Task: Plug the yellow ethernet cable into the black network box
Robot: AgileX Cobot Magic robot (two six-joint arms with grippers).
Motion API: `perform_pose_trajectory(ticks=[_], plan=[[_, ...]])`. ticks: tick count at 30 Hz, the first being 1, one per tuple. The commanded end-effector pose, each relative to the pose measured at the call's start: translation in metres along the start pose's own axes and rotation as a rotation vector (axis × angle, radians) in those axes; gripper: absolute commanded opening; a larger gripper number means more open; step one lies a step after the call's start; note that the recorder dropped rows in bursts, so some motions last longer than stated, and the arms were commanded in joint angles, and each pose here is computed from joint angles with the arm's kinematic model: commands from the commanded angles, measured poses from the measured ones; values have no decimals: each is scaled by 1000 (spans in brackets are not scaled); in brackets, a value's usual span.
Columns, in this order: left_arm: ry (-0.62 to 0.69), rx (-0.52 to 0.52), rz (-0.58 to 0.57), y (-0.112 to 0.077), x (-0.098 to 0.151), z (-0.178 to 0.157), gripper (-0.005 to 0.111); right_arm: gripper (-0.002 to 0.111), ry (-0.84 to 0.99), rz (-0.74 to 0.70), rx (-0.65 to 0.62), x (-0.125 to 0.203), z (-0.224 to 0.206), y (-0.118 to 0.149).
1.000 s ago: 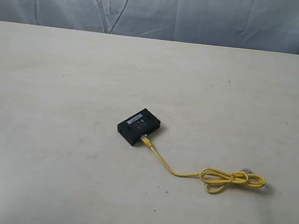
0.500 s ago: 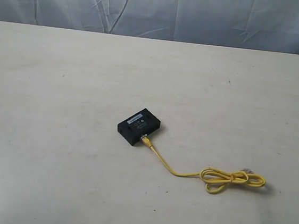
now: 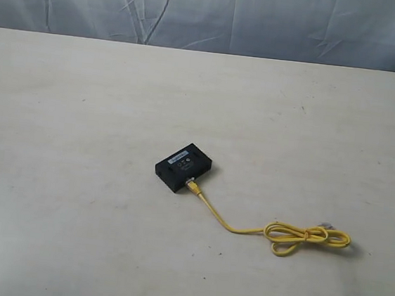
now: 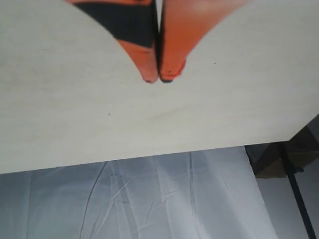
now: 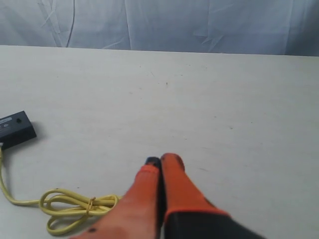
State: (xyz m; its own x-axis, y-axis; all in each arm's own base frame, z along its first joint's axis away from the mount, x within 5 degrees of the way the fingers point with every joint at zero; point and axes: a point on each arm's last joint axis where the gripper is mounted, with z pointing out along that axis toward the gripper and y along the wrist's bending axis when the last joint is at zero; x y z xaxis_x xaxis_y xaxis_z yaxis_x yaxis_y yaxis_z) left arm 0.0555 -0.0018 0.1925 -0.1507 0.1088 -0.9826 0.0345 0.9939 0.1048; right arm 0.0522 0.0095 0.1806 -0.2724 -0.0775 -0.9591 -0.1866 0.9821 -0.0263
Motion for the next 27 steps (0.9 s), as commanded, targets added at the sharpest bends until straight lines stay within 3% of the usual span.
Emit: perform_pose_trajectory(ticks=[1, 11, 27], plan=[[-7, -13, -105, 1, 1, 0, 0, 0, -17, 9, 3, -1, 0, 0], [-7, -16, -152, 1, 1, 0, 0, 0, -17, 10, 2, -1, 0, 0], [-6, -24, -119, 2, 1, 0, 0, 0, -17, 10, 2, -1, 0, 0]])
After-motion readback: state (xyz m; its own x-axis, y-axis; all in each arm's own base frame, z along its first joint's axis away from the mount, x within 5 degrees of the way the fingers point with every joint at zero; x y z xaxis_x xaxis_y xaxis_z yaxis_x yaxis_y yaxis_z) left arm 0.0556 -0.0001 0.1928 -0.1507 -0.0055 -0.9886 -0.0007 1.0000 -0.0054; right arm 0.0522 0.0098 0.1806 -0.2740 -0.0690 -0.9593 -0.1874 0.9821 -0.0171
